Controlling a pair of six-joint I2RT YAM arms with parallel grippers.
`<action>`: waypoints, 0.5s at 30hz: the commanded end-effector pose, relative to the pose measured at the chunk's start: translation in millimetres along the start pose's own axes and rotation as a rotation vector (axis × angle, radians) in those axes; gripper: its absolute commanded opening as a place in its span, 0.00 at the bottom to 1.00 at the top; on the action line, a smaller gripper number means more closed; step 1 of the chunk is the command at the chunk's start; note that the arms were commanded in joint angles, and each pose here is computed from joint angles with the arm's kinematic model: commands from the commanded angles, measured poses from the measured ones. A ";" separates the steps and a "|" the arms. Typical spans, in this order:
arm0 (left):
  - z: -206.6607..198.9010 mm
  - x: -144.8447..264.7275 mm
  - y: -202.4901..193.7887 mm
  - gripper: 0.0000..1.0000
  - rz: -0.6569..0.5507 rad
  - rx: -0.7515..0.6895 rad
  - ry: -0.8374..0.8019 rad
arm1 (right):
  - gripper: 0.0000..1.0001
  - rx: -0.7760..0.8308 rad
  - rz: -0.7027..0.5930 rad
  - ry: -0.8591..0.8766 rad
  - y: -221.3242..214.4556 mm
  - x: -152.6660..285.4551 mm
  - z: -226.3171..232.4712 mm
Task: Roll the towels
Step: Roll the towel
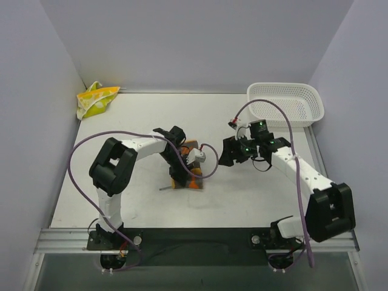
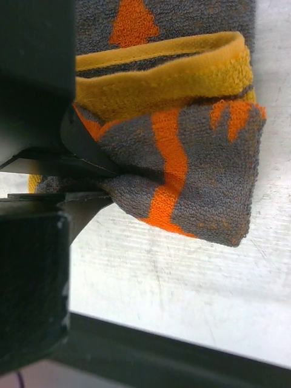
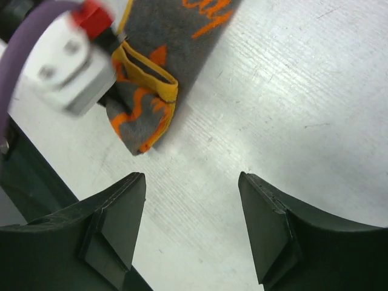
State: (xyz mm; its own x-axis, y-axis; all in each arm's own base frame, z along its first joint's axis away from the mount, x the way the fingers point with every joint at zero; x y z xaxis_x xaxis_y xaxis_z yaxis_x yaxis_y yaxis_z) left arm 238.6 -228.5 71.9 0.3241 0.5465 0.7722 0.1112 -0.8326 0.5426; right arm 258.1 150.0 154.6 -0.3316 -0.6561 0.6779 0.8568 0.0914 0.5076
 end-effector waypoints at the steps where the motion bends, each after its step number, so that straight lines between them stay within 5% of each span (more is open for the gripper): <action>1: -9.5 -4.9 -12.8 0.09 -0.017 0.194 -0.186 | 0.63 0.091 0.004 -0.053 -21.5 10.3 -6.4; 10: 18.1 -11.7 -29.9 0.10 -0.008 0.353 -0.316 | 0.65 0.265 0.228 0.051 -56.3 37.6 24.8; 15: 24.4 -17.0 -33.1 0.12 0.011 0.400 -0.367 | 0.66 0.626 0.256 0.012 -66.9 33.5 52.6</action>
State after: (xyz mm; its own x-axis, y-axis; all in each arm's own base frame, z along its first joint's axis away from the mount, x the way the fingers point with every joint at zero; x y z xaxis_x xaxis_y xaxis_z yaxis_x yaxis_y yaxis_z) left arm 255.3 -222.9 56.1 0.5727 0.6128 0.5445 0.4842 -0.7888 0.3786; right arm 177.2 157.1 157.8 -0.1294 -0.6120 0.7802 0.6799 0.5180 0.5191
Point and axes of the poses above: each gripper's point midway between its finger pads, its own x axis back along the fingers, its own z axis along the line the jaws close on, y = z × x, the point moved 6 cm from there along x, back along the fingers, and after that the axes turned 12 degrees about -x, right-handed, at the moved point
